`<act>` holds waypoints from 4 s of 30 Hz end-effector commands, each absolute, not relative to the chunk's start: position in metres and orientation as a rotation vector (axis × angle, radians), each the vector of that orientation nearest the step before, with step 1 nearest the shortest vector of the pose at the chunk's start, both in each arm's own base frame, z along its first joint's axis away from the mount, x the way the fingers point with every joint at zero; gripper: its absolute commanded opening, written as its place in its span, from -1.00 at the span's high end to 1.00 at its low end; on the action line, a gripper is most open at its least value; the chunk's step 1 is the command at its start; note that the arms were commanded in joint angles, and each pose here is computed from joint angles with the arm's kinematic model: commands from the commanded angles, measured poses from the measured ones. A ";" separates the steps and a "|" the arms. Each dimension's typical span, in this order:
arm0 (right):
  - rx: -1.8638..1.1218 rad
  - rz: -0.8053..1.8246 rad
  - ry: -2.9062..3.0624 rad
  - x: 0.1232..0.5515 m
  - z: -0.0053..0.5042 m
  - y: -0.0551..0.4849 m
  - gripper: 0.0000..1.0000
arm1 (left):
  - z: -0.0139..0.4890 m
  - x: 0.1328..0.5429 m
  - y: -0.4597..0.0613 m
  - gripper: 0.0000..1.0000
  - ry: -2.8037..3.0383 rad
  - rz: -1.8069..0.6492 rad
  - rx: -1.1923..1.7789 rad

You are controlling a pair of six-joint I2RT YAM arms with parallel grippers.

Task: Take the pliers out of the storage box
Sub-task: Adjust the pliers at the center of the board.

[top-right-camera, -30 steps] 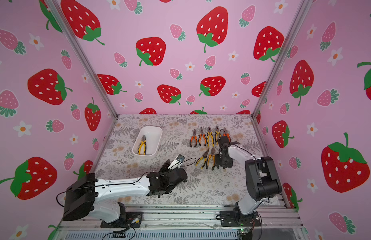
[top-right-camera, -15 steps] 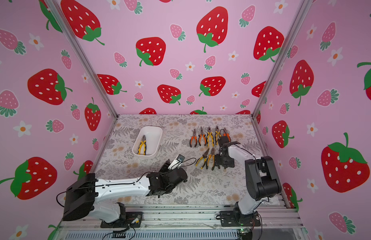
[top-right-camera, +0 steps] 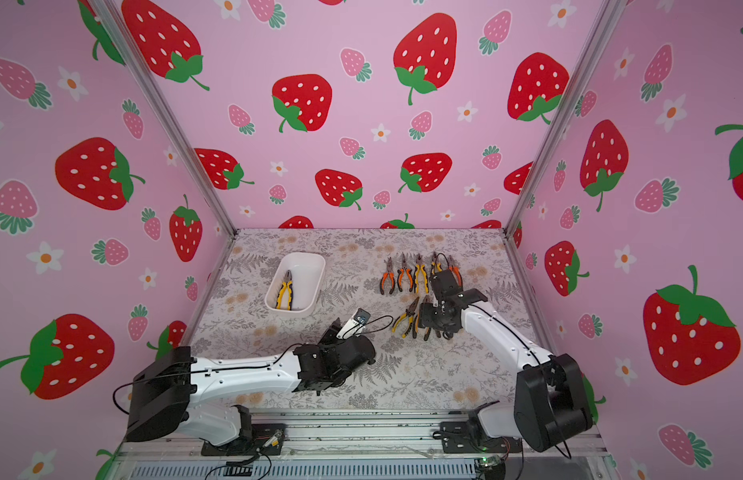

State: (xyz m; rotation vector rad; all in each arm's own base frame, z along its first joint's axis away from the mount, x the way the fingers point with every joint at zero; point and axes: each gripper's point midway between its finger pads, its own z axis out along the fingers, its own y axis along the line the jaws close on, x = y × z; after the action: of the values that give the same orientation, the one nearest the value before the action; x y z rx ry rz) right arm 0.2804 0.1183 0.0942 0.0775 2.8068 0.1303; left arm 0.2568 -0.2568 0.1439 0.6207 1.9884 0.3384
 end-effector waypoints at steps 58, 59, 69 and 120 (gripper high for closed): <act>0.651 -0.153 2.917 0.288 0.036 0.186 -0.73 | 0.157 0.257 -0.254 0.01 1.968 0.297 0.585; 0.651 -0.155 2.914 0.287 0.036 0.185 -0.73 | 0.157 0.257 -0.254 0.01 1.969 0.296 0.584; 0.608 -0.168 2.951 0.285 0.019 0.186 -0.57 | 0.156 0.257 -0.254 0.01 1.971 0.299 0.587; 0.040 -0.050 2.977 0.289 0.050 0.191 -0.46 | 0.154 0.259 -0.257 0.00 1.976 0.321 0.597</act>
State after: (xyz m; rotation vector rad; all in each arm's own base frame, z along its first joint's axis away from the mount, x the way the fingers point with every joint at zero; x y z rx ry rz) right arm 0.2889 0.1930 0.0276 0.0561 3.0132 -0.0821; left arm 0.2560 -0.2550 0.1502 0.6016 1.9775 0.3128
